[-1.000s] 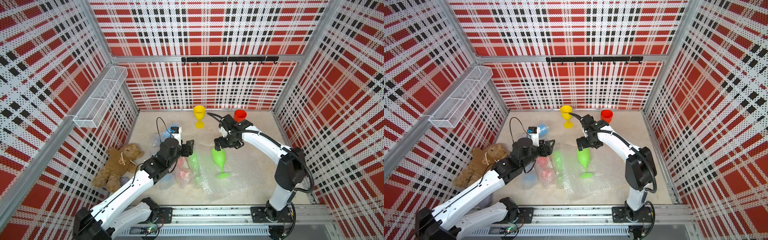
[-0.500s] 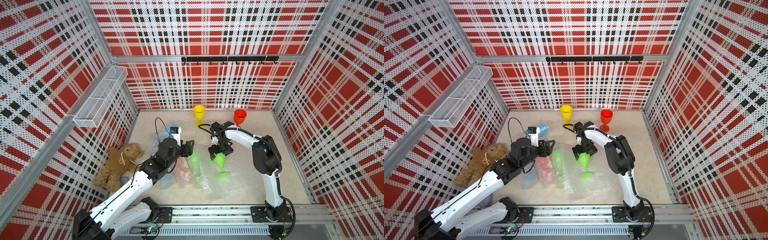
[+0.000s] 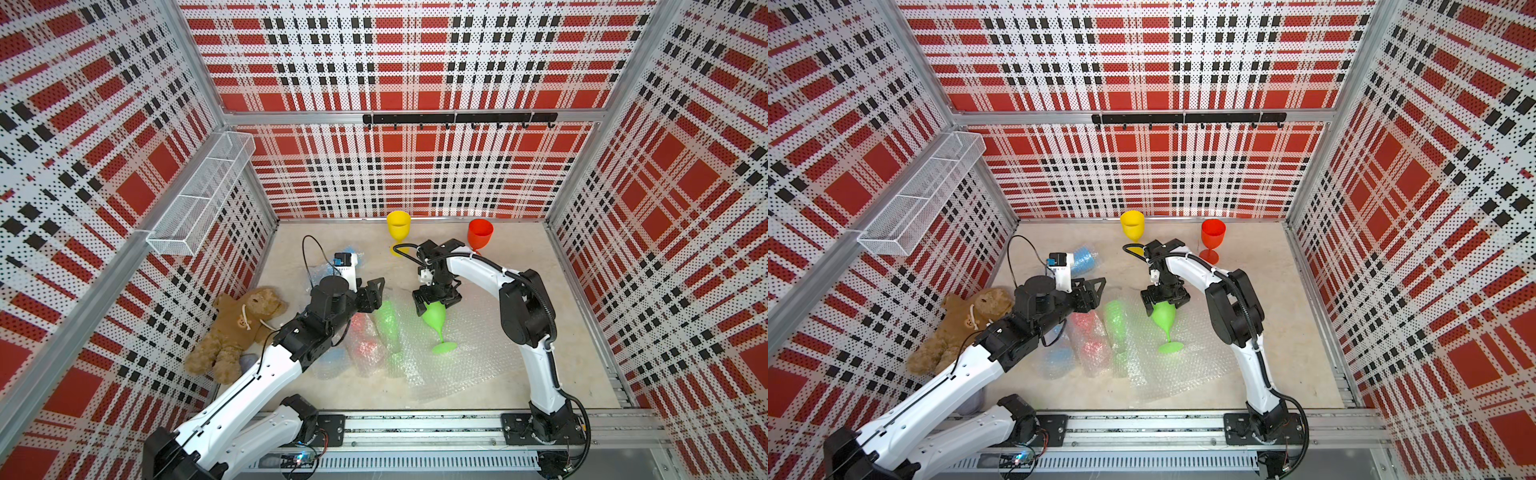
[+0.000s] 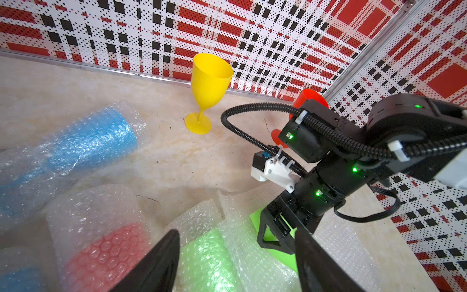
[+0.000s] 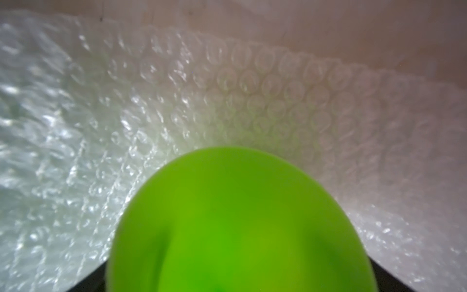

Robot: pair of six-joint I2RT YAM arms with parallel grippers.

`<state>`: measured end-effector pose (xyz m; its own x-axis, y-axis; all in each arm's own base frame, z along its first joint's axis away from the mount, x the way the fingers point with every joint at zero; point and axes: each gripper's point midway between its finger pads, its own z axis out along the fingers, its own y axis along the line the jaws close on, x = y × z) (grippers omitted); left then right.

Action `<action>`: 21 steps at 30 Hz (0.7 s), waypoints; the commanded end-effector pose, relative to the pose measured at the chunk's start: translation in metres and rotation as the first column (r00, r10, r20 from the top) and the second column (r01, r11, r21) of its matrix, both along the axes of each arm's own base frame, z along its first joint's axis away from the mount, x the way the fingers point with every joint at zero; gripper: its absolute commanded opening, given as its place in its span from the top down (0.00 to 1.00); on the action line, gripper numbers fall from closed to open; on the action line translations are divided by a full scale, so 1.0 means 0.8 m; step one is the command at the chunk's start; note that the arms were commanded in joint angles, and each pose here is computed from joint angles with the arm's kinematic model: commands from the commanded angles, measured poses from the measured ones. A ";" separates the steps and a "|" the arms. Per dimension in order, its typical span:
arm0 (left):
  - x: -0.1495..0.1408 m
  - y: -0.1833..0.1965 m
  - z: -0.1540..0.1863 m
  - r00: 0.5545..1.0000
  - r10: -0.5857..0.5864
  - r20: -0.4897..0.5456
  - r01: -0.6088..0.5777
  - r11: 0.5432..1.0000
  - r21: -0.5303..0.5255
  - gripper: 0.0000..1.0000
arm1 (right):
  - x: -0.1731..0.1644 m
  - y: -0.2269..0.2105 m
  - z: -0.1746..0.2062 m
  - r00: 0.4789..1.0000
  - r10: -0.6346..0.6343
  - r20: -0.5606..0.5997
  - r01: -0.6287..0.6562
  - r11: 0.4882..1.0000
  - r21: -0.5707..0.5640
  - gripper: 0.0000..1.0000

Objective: Unpack wine glasses from bubble wrap
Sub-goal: Pick up the wine glass from the bubble wrap.

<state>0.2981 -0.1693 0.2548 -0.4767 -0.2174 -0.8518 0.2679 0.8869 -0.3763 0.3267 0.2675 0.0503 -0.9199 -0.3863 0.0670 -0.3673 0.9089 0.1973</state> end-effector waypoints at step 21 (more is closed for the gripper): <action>0.007 0.009 -0.003 1.000 0.025 0.002 -0.025 1.000 -0.001 0.27 | 0.054 0.017 0.120 0.964 -0.050 0.263 0.019 0.993 0.116 0.26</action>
